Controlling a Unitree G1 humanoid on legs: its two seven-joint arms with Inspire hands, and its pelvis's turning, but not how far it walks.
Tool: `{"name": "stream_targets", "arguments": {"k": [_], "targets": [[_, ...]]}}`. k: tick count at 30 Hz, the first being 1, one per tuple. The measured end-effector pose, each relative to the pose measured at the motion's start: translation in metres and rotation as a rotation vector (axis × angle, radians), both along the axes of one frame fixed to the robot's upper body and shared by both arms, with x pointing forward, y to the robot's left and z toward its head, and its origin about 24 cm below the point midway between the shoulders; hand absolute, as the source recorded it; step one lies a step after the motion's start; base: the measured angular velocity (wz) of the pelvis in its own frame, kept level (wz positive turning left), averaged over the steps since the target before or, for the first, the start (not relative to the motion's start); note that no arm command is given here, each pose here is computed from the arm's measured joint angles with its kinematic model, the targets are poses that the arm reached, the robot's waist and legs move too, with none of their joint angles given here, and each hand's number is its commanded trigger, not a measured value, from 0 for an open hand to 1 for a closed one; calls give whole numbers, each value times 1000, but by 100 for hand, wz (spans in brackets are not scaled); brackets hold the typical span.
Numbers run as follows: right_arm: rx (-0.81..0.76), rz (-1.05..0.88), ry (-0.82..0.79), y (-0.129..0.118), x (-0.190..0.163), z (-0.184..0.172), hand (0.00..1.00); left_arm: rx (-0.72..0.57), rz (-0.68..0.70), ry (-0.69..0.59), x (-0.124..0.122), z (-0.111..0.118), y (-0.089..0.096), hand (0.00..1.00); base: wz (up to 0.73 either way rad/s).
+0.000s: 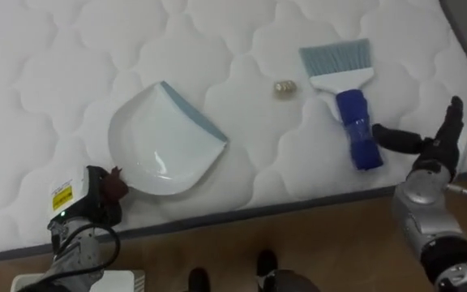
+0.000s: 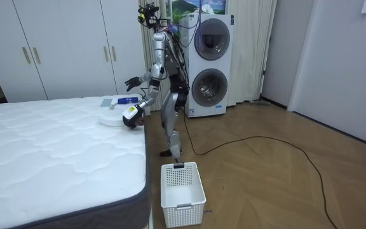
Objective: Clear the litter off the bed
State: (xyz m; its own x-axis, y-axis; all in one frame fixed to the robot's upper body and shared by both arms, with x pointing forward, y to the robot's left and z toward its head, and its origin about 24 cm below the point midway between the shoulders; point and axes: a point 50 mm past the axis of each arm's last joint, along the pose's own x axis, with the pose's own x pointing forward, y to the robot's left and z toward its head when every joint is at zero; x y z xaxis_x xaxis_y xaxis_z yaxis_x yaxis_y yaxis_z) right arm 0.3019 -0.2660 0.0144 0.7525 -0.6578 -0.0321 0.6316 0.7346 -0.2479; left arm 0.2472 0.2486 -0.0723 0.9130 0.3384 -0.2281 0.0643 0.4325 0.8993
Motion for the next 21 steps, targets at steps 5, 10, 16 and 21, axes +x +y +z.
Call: {"name": "stream_targets", "arguments": {"k": [5,10,16,21], "targets": [[-37,87,-17,17,9,6,0,6,-22,2,3,1,-2,100,1],[-56,126,-29,25,15,11,0,-2,-54,-4,12,6,-8,100,9],[-99,154,3,27,16,7,0,-12,-85,-26,22,13,-14,100,10],[-89,141,75,19,10,-5,0,-22,-108,-29,28,18,-16,100,0]]}}
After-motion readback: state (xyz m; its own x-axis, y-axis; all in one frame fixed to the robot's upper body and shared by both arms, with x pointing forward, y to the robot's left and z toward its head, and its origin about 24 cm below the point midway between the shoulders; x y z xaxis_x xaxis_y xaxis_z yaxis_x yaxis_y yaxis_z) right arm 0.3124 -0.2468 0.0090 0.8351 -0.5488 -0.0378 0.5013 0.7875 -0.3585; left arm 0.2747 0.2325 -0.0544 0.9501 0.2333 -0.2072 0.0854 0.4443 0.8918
